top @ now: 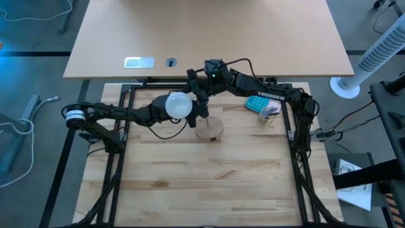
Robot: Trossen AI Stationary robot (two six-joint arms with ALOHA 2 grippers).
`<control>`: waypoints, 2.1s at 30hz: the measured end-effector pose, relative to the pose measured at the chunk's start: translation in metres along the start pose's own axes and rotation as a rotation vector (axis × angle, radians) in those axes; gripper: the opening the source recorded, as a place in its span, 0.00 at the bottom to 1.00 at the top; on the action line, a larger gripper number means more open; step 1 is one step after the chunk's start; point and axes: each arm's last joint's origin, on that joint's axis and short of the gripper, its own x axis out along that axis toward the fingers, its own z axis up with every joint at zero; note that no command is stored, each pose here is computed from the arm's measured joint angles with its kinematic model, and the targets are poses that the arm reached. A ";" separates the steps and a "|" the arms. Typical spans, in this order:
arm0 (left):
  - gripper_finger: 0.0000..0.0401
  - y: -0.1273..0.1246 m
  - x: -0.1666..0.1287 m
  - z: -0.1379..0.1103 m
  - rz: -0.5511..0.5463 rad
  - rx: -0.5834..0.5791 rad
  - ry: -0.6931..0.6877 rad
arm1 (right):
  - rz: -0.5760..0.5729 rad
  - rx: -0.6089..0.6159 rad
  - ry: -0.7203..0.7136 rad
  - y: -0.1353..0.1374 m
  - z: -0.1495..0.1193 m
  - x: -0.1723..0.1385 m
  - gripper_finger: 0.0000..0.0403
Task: Screw lightbulb
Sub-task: Insert the light bulb into the table lamp
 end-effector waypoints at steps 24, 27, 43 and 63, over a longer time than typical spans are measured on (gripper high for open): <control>0.36 0.001 0.004 -0.003 -0.007 -0.008 -0.009 | 0.043 -0.053 -0.038 0.001 0.002 0.000 0.52; 0.36 0.001 0.004 -0.003 -0.008 -0.007 -0.010 | 0.045 -0.044 -0.038 0.001 0.002 0.000 0.52; 0.36 0.001 0.004 -0.004 -0.010 0.014 -0.003 | 0.115 -0.145 -0.098 0.002 0.005 0.000 0.54; 0.36 0.003 0.003 -0.014 0.027 -0.069 0.078 | 0.111 0.026 -0.020 -0.004 -0.014 0.009 0.42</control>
